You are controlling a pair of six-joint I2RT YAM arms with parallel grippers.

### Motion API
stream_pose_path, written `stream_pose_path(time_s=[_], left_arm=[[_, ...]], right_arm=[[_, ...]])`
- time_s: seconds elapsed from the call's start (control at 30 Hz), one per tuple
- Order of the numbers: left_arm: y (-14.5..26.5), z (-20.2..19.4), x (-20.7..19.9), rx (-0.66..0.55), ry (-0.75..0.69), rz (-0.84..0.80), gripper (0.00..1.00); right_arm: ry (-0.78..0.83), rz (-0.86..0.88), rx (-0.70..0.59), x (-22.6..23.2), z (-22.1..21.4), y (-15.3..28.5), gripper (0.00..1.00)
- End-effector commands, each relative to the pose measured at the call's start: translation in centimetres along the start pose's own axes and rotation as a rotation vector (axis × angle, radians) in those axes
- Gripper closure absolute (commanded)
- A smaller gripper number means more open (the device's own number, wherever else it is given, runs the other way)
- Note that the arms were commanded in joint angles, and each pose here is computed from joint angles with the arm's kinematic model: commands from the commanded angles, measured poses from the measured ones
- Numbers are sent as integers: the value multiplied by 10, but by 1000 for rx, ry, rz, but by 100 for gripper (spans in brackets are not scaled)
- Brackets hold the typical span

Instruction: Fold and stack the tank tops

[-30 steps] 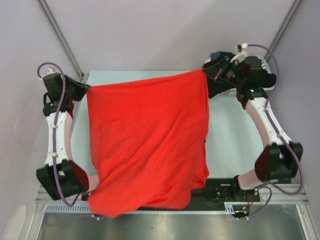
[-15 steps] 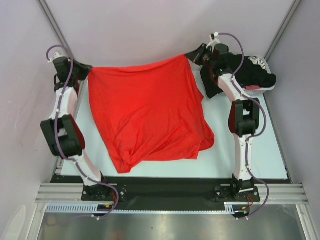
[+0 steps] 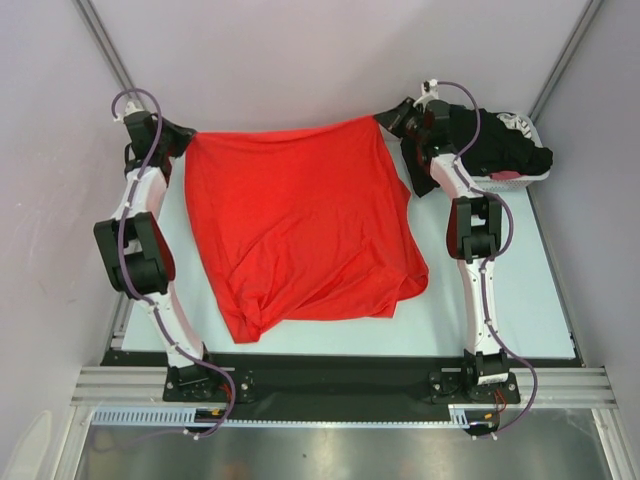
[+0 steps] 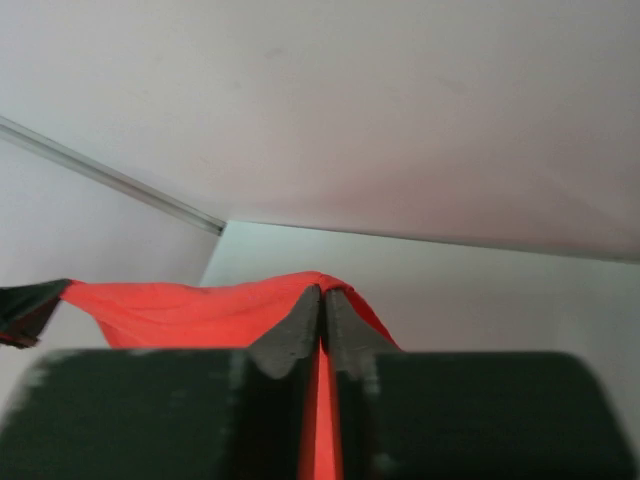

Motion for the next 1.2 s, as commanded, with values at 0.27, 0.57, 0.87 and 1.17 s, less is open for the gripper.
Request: stream_pose_path(time_s=[0.27,0.57,0.87,1.17], left_arm=[[2,9,-2,8,-70,118,25],[96,2,-27,27,-178,285,0],[175,-115,-37,224,-217,138,1],[244,-170,-6,266,-280,211,0]], right_arm=[[87,-72,-48,16,-1,-7,7],[97,-351,73,68,-10,91,56],[94,-727,13,30,-81,221,51],[128,-930,-1,8,-129,286,33]])
Point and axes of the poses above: each gripper's point midway between its finger pads, its own y axis back along the fingers, its own x axis along the line the jaws close on, z = x × y, the point moved 7 cm from there along y, back along the fingers, and after that the axes turned 14 degrees about -y, right-handed, at the moved point
